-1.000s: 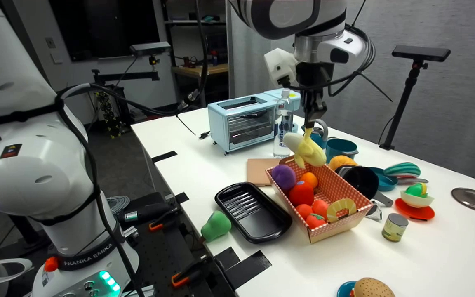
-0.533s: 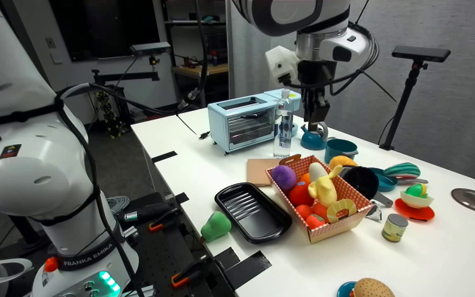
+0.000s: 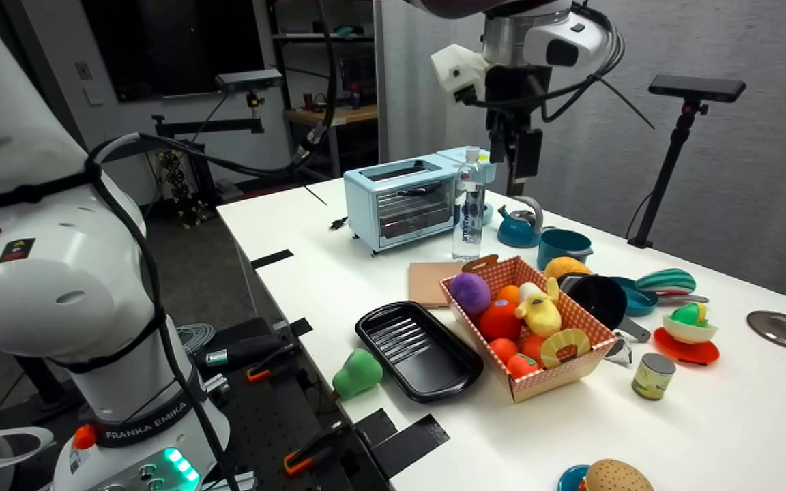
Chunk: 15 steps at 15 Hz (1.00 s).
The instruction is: Put the pineapple plush toy on the counter then put the banana plush toy in the box
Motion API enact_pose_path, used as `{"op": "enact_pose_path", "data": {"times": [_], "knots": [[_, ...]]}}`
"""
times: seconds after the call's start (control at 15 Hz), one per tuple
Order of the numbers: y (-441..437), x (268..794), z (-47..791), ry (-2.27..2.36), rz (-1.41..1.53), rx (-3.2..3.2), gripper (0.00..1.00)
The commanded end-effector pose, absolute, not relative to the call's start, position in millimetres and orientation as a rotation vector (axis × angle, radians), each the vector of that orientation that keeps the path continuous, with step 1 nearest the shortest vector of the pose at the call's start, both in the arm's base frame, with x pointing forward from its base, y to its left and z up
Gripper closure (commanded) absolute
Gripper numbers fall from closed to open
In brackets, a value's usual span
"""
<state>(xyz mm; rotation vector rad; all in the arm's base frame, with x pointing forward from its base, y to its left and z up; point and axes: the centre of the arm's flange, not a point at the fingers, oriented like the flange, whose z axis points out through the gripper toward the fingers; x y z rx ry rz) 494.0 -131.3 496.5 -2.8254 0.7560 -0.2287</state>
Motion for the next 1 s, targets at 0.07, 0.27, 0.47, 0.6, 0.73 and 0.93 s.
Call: {"op": "enact_pose_path", "data": {"times": [0.07, 0.27, 0.47, 0.6, 0.73, 0.93], "knots": [[-130.5, 493.2, 498.2, 0.753, -0.225, -2.826, 0.00], [-130.7, 494.8, 492.9, 0.755, -0.211, -2.828, 0.00], [-130.8, 494.9, 492.4, 0.755, -0.210, -2.828, 0.00], [-130.8, 494.9, 492.4, 0.755, -0.210, -2.828, 0.00], [-130.8, 494.9, 492.3, 0.755, -0.210, -2.828, 0.00], [-130.8, 494.9, 492.3, 0.755, -0.210, -2.828, 0.00]]}}
